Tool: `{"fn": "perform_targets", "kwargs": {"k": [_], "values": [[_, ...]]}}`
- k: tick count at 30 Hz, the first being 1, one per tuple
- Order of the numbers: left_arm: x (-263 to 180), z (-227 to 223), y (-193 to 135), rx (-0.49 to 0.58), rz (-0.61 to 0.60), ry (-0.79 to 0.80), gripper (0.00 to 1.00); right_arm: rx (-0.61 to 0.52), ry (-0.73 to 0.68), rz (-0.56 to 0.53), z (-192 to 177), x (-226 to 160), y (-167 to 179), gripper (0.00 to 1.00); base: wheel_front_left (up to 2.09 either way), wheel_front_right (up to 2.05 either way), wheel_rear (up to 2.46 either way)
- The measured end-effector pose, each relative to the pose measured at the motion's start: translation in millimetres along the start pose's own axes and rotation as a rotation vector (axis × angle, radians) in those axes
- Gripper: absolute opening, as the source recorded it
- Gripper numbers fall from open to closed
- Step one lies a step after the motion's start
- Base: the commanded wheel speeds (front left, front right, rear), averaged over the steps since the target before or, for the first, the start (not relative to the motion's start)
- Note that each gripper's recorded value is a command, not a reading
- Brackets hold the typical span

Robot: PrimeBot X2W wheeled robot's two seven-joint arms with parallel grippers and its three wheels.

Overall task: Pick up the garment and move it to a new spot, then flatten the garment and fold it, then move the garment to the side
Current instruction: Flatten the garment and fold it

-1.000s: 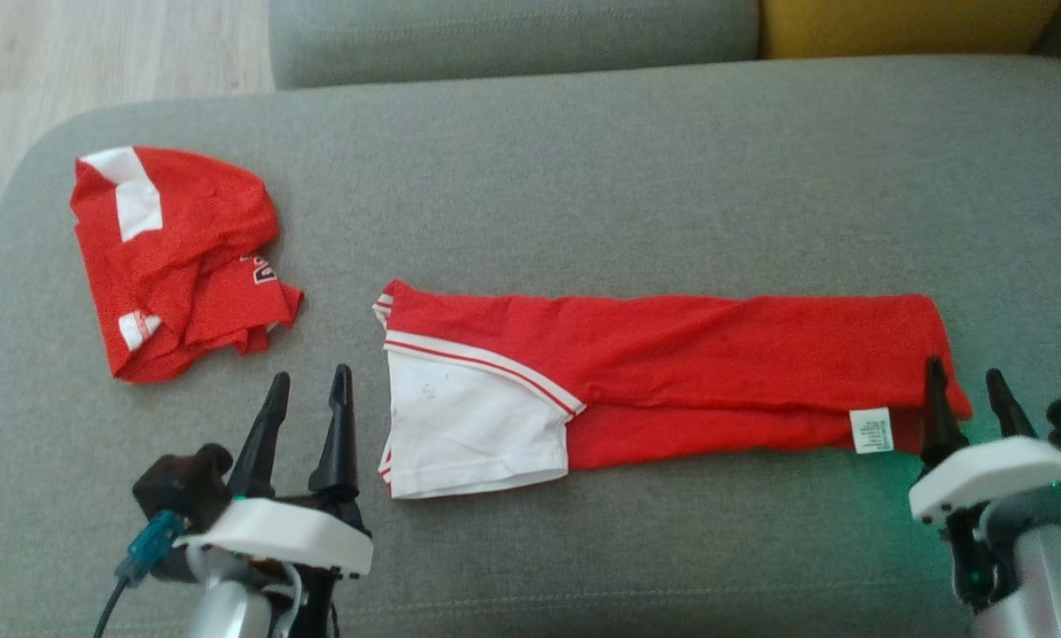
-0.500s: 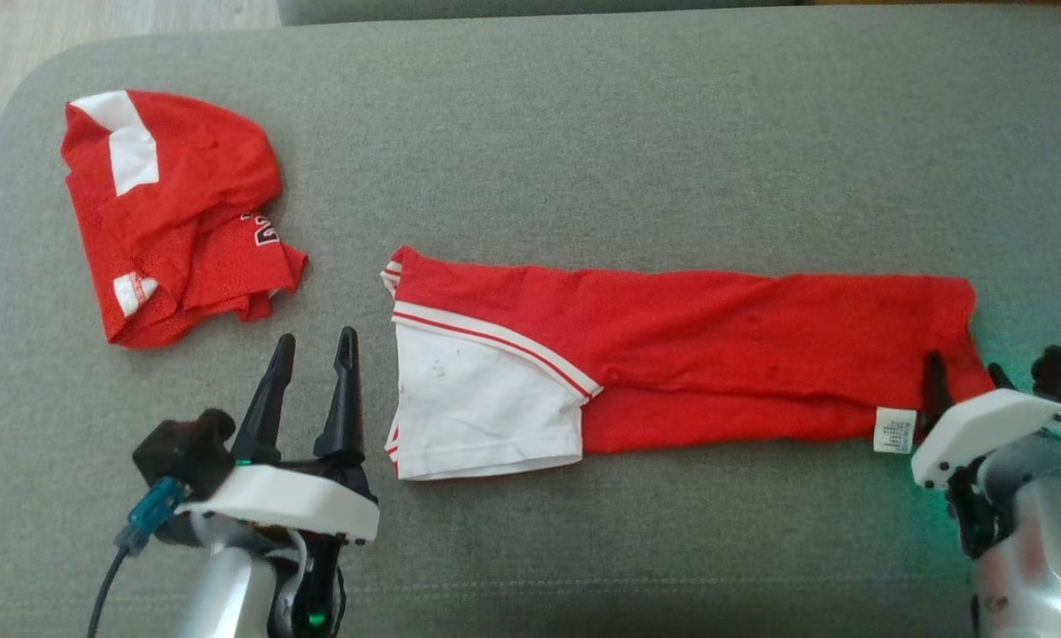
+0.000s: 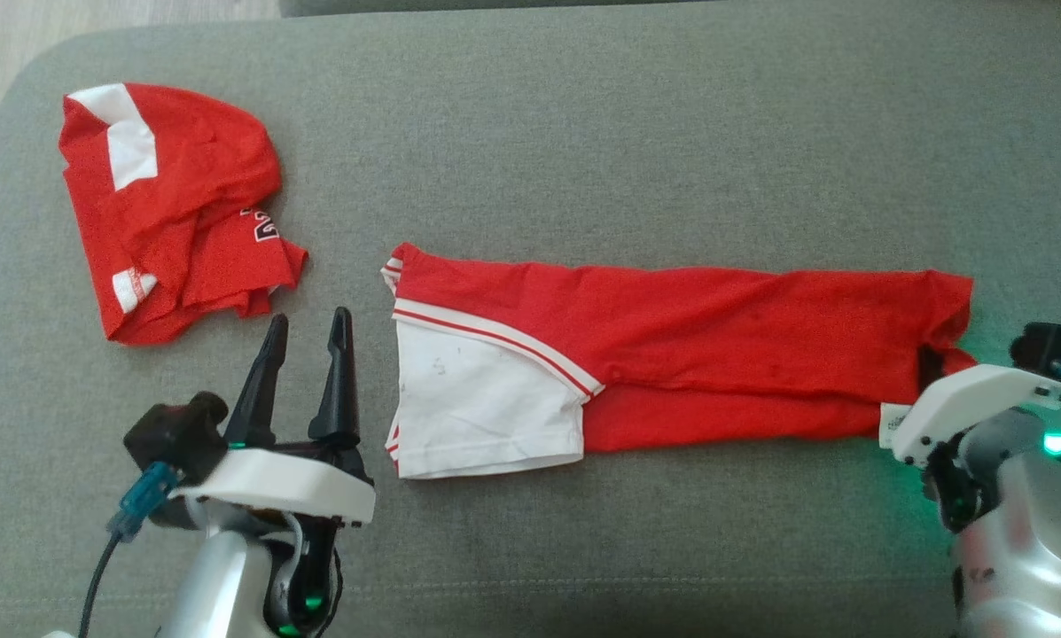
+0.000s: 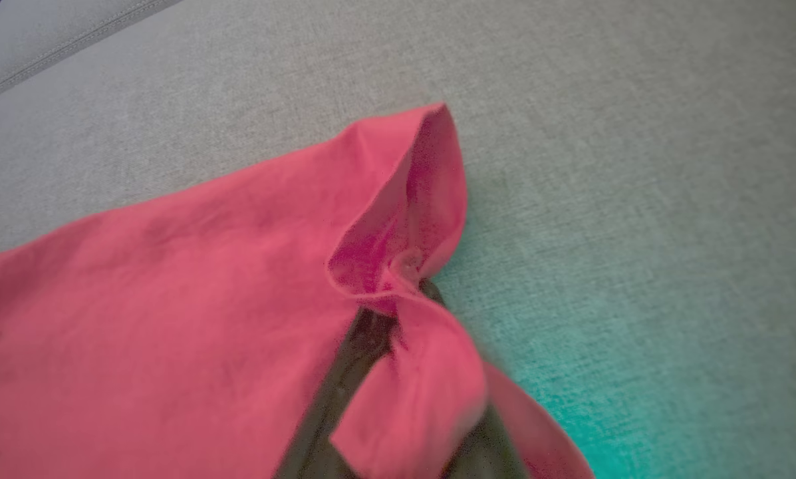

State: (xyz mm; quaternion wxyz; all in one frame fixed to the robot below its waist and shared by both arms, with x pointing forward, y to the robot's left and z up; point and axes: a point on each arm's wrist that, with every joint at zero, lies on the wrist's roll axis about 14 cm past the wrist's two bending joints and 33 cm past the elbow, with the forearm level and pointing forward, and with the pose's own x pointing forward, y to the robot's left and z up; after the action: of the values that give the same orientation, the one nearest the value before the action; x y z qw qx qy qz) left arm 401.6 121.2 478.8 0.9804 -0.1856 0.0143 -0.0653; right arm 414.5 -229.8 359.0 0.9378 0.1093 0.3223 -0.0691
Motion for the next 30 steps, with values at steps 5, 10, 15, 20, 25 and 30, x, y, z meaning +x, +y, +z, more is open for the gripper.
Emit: {"fn": "perform_targets", "kwargs": {"k": [5, 10, 15, 20, 25, 30], "values": [[-0.8, 6.2, -1.9, 0.002, -0.005, -0.017, 1.00, -0.013, -0.017, 0.013, 4.8, -4.8, 3.3, 0.00, 0.00, 0.00, 0.00], [-2.7, 12.5, -5.2, 0.004, -0.013, -0.035, 1.00, -0.051, -0.061, -0.041, 21.9, -12.4, -21.0, 0.00, 0.00, 0.00, 0.00], [-3.9, 16.2, -6.7, -0.004, -0.014, -0.045, 1.00, -0.106, -0.127, -0.182, 52.2, -26.6, -76.1, 0.00, 0.00, 0.00, 0.00], [-6.7, 19.8, -8.5, -0.009, -0.013, -0.055, 1.00, -0.180, -0.164, -0.226, 70.3, -35.4, -85.4, 0.00, 0.00, 0.00, 0.00], [-14.0, 22.3, -12.8, -0.021, -0.020, -0.062, 1.00, -0.177, -0.177, -0.154, 72.7, -37.9, -52.7, 0.00, 0.00, 0.00, 0.00], [-23.5, 24.6, -19.8, -0.021, -0.032, -0.069, 1.00, -0.147, -0.217, -0.009, 84.3, -49.4, 2.7, 0.00, 0.00, 0.00, 0.00]]}}
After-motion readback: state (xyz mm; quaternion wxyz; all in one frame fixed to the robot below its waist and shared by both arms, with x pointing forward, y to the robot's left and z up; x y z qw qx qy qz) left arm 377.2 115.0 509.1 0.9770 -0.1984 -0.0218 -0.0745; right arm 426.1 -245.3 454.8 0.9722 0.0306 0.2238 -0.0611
